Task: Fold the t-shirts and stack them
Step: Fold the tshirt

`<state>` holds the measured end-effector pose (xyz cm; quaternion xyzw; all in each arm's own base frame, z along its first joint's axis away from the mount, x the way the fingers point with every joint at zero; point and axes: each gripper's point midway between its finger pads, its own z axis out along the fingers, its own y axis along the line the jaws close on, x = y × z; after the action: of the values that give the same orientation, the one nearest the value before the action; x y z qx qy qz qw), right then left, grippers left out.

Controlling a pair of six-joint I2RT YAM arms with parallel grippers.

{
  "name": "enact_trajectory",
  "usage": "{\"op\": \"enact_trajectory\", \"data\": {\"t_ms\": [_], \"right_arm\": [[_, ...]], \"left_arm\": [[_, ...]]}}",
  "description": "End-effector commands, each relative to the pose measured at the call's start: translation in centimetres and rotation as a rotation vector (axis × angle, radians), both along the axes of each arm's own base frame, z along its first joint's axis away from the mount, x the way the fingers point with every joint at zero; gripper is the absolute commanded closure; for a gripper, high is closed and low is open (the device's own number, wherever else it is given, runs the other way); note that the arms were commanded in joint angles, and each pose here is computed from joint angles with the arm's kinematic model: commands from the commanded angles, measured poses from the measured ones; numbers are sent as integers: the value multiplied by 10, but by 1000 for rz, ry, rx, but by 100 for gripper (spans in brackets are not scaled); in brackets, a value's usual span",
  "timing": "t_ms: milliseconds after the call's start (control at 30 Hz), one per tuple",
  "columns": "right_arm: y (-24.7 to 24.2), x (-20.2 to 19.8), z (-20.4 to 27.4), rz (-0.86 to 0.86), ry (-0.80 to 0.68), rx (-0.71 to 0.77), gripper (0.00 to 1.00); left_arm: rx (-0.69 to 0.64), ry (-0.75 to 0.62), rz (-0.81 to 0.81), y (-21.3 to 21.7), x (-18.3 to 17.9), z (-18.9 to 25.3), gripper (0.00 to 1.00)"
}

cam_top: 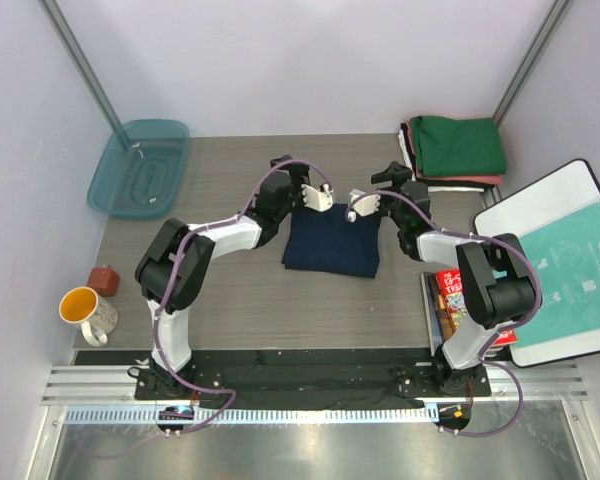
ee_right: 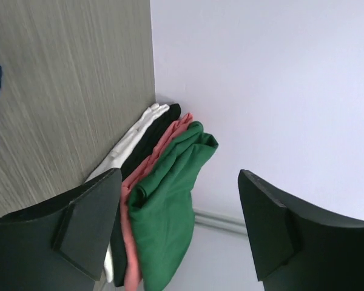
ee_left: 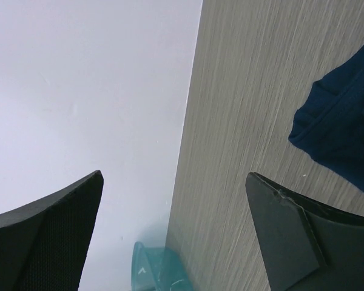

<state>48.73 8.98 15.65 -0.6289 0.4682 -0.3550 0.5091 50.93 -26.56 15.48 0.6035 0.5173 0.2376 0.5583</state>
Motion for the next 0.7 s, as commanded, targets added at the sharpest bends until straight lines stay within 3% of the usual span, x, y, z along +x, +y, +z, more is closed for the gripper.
{"op": "enact_trajectory", "data": {"t_ms": [0,33,67,100,167,200,233,300,333,400,433,500,567,667], "right_arm": [[-6,9,59,-133,13,212,23],[-4,8,63,-143,72,253,25],[10,6,54,-120,205,386,26],[12,-2,49,-155,387,405,28],[26,-11,29,-193,642,602,28],[28,-25,30,-220,776,636,32],[30,-30,16,-246,874,668,32],[35,-55,8,-248,1056,737,33],[34,-62,2,-255,1101,747,33],[33,-78,-9,-250,1212,769,32],[33,-81,-12,-252,1236,780,33],[30,-82,-15,-244,1280,832,35],[28,-81,-16,-250,1316,890,37],[28,-82,-20,-216,1369,935,36]], "left_arm": [[-99,-61,-27,5,-6,64,0],[-69,27,-77,2,-14,45,0],[-66,75,-144,-5,-20,39,0],[-103,138,-243,-14,-27,31,0],[-112,285,-306,-17,-33,22,0],[-193,326,-349,-31,-23,38,0],[-169,494,-347,-26,-37,14,0],[-228,550,-367,-33,-23,36,2],[-219,717,-386,-34,-36,-1,3],[-222,756,-396,-39,-24,3,5],[-200,881,-379,-37,-33,-32,7],[-206,915,-410,-43,-31,-26,17],[-218,1046,-422,-45,-47,-48,25],[-236,1094,-449,-49,-55,-56,22]]}}
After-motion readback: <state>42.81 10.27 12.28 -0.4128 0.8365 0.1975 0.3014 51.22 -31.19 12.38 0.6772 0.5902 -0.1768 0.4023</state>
